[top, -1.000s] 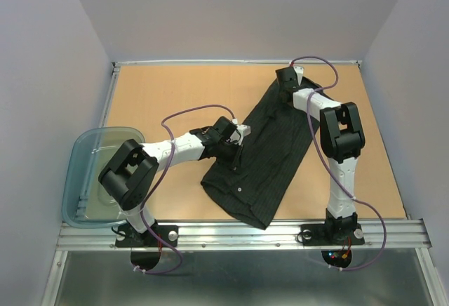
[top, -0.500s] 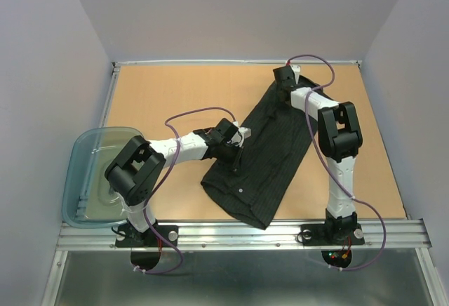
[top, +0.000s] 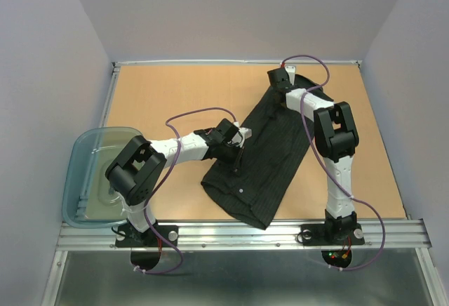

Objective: Fold and stack the long sleeve shirts
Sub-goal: Fold the shirt

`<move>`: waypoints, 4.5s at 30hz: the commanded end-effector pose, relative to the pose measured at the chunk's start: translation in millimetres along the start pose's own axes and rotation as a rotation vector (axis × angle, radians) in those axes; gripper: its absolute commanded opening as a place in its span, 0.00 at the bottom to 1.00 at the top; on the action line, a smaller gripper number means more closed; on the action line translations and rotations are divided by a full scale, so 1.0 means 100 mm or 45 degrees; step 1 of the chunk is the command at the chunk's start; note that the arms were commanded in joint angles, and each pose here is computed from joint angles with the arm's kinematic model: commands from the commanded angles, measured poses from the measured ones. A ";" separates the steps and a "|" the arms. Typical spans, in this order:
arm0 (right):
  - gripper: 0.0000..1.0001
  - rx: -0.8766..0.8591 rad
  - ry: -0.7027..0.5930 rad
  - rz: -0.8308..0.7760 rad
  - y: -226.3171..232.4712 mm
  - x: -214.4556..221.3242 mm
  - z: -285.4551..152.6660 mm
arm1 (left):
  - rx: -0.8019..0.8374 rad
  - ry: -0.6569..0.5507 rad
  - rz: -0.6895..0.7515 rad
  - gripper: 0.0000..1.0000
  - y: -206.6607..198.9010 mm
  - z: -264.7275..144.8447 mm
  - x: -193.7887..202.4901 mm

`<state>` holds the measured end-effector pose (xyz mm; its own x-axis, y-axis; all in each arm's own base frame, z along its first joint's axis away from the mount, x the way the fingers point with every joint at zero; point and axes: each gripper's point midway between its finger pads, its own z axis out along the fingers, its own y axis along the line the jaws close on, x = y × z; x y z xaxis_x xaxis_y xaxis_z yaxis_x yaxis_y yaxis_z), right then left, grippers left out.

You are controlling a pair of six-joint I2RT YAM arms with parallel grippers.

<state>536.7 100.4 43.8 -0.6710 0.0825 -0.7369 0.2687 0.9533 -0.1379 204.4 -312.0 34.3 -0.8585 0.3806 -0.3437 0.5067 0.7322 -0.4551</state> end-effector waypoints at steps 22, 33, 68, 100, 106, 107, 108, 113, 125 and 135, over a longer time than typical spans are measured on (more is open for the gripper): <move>0.01 0.120 -0.078 -0.037 -0.19 -0.27 -0.08 | 0.035 -0.039 0.041 0.24 -0.12 -0.06 -0.12; 0.34 0.002 -0.045 0.039 0.04 -0.24 -0.03 | 0.029 -0.035 0.035 0.24 -0.11 -0.05 -0.12; 0.01 0.252 -0.075 -0.045 -0.35 -0.21 0.03 | 0.025 -0.026 0.024 0.24 -0.10 -0.05 -0.07; 0.01 -0.011 -0.175 0.246 -0.34 -0.90 -0.32 | -0.094 -0.187 0.145 0.24 -0.36 -0.56 -0.42; 0.01 -0.019 -0.170 0.259 -0.40 -0.89 -0.30 | -0.096 -0.201 0.216 0.24 -0.54 -0.60 -0.44; 0.01 -0.032 -0.171 0.258 -0.38 -0.90 -0.31 | -0.099 -0.200 0.215 0.24 -0.55 -0.60 -0.44; 0.01 -0.038 -0.171 0.257 -0.38 -0.90 -0.31 | -0.104 -0.204 0.212 0.24 -0.54 -0.61 -0.45; 0.01 -0.083 -0.170 0.253 -0.31 -0.88 -0.27 | -0.128 -0.207 0.182 0.24 -0.50 -0.62 -0.41; 0.01 -0.175 -0.135 0.236 -0.12 -0.77 -0.16 | -0.227 -0.200 0.096 0.24 -0.28 -0.50 -0.31; 0.23 -0.166 -0.081 0.262 -0.17 -0.56 -0.19 | -0.306 -0.220 0.034 0.24 -0.05 -0.46 -0.32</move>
<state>552.5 86.6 71.3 -0.6303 0.2280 -0.7421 0.2819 0.9579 0.0549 218.9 -306.2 81.4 -0.8100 0.3491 -0.4712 0.5020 0.8281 -0.2494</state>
